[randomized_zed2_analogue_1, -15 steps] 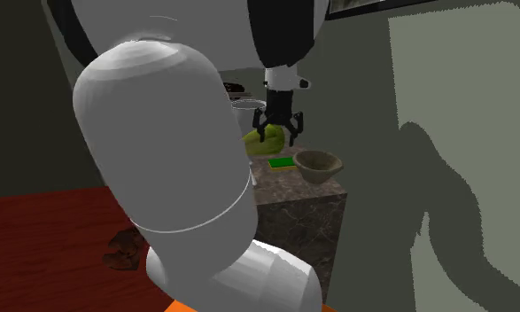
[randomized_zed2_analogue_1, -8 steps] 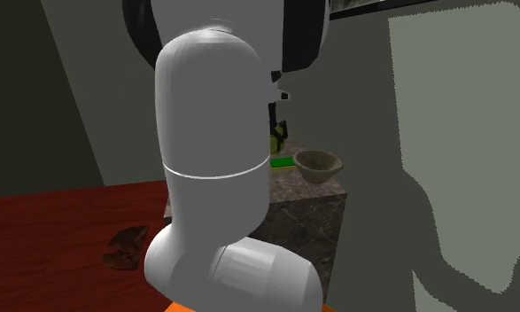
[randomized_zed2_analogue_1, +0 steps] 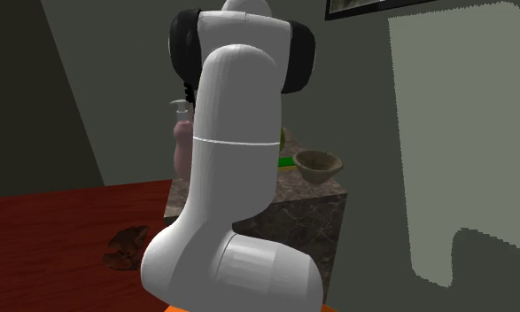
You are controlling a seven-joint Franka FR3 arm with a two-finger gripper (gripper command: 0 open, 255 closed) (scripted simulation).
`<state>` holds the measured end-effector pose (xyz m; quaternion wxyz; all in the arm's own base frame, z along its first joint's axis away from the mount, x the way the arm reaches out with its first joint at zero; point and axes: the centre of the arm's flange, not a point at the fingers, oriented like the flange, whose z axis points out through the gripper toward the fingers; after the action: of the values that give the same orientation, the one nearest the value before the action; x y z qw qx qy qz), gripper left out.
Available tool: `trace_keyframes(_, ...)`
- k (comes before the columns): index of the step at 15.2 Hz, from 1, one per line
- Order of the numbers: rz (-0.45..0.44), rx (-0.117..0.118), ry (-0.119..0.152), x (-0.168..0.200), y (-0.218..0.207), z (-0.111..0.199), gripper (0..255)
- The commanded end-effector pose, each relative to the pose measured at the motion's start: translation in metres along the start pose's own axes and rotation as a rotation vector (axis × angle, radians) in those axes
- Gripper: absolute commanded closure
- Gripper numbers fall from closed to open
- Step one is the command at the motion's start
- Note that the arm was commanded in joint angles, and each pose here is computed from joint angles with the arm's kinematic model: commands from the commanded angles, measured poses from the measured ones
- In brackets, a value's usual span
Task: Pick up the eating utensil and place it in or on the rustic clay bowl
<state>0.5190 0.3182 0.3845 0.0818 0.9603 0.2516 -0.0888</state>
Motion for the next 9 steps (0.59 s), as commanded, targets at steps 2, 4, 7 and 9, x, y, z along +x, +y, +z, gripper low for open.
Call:
trace_keyframes(2,-0.027,-0.015,-0.007,0.013,-0.012,0.014,0)
trace_keyframes(4,-0.027,-0.015,-0.007,0.013,-0.012,0.025,0)
trace_keyframes(7,-0.027,-0.015,-0.007,0.013,-0.012,0.041,0)
trace_keyframes(9,-0.027,-0.015,-0.007,0.013,-0.012,0.049,0)
